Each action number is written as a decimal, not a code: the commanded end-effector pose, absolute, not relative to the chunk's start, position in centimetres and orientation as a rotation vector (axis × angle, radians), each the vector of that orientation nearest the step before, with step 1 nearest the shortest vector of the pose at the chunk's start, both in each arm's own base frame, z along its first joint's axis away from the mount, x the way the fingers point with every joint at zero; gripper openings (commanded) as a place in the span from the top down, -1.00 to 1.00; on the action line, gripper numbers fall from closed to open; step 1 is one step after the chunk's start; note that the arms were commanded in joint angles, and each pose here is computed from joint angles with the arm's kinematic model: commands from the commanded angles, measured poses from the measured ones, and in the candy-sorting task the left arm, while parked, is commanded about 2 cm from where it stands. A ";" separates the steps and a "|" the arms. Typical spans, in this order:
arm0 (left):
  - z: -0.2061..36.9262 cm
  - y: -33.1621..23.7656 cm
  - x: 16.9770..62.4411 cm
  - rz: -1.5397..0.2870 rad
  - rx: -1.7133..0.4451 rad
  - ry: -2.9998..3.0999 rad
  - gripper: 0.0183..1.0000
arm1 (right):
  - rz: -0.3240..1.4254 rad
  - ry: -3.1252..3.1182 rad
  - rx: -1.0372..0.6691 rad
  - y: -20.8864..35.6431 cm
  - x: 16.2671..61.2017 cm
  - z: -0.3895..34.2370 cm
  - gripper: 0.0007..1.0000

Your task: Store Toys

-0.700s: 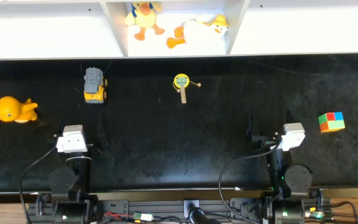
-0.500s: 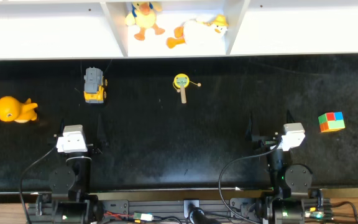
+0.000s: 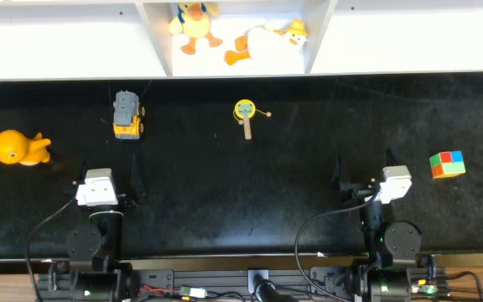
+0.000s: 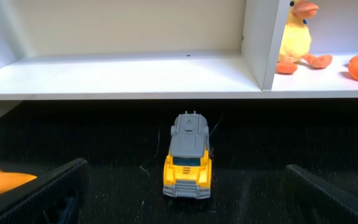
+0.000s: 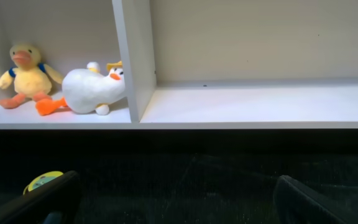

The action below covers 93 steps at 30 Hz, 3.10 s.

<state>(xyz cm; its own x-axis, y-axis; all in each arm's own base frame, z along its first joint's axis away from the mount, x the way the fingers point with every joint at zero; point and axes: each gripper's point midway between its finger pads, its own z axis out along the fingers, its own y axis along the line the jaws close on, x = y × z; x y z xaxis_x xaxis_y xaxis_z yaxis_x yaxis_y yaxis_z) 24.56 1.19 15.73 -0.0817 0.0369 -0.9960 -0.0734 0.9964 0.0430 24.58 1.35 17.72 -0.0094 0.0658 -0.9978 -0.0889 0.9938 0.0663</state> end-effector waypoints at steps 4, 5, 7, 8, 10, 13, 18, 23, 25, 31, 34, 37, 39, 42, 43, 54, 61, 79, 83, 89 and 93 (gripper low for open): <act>15.8 1.3 24.5 0.107 -0.019 1.644 -1.00 | 0.120 1.577 -0.020 1.4 24.6 17.4 -0.99; 15.8 1.3 24.5 0.107 -0.019 1.644 -1.00 | 0.120 1.577 -0.020 1.4 24.6 17.4 -0.99; 15.8 1.3 24.5 0.107 -0.019 1.644 -1.00 | 0.120 1.577 -0.020 1.4 24.6 17.4 -1.00; 15.8 1.3 24.5 0.107 -0.019 1.644 -1.00 | 0.120 1.577 -0.021 1.4 24.6 17.4 -0.99; 15.8 1.3 24.5 0.107 -0.018 1.644 -1.00 | 0.120 1.577 -0.020 1.4 24.6 17.4 -0.99; 15.8 1.3 24.5 0.107 -0.019 1.644 -1.00 | 0.120 1.577 -0.020 1.4 24.6 17.4 -0.99; 15.8 1.3 24.5 0.107 -0.019 1.644 -1.00 | 0.120 1.577 -0.020 1.4 24.6 17.4 -0.99; 15.8 1.3 24.5 0.107 -0.019 1.644 -1.00 | 0.120 1.577 -0.020 1.4 24.6 17.4 -0.99; 15.8 1.3 24.5 0.107 -0.019 1.644 -1.00 | 0.120 1.577 -0.021 1.4 24.6 17.4 -0.99; 15.8 1.3 24.5 0.107 -0.019 1.644 -1.00 | 0.120 1.577 -0.021 1.4 24.6 17.4 -0.99; 15.8 1.3 24.5 0.108 -0.019 1.644 -1.00 | 0.120 1.577 -0.020 1.4 24.6 17.4 -0.99; 15.8 1.3 24.5 0.107 -0.018 1.644 -1.00 | 0.120 1.577 -0.020 1.4 24.6 17.4 -0.99; 15.8 1.3 24.5 0.107 -0.018 1.644 -1.00 | 0.120 1.577 -0.020 1.4 24.6 17.4 -1.00; 15.8 1.4 24.5 0.111 -0.023 1.645 -1.00 | 0.120 1.577 -0.020 1.4 24.6 17.4 -0.99; 15.8 1.4 24.5 0.112 -0.024 1.648 -1.00 | 0.120 1.577 -0.020 1.4 24.6 17.4 -0.99; 17.9 1.3 23.9 0.020 -0.110 1.667 -1.00 | 0.120 1.577 -0.020 1.4 24.6 17.4 -0.99; 18.4 1.4 23.4 0.040 -0.115 1.829 -1.00 | 0.120 1.577 -0.020 1.4 24.6 17.4 -0.99; 18.8 0.9 23.3 0.077 0.110 2.174 -0.99 | 0.120 1.577 -0.020 1.4 24.6 17.4 -0.99; 18.5 1.1 24.0 0.021 0.173 2.197 -0.98 | 0.120 1.577 -0.020 1.4 24.6 17.4 -0.99; 17.6 2.9 24.3 -0.034 0.198 2.215 -0.99 | 0.120 1.577 -0.020 1.4 24.6 17.4 -0.99; 17.5 4.3 24.7 -0.056 0.212 2.190 -0.99 | 0.120 1.577 -0.021 1.4 24.6 17.4 -0.99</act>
<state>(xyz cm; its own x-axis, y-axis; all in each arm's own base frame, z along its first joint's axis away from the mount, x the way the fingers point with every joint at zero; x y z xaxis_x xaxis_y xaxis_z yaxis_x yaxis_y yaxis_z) 24.02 4.98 15.93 -0.6454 0.0511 -0.7621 0.0479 0.9985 0.0264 24.58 1.35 17.72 -0.0094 0.0661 -0.9978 -0.0889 0.9938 0.0667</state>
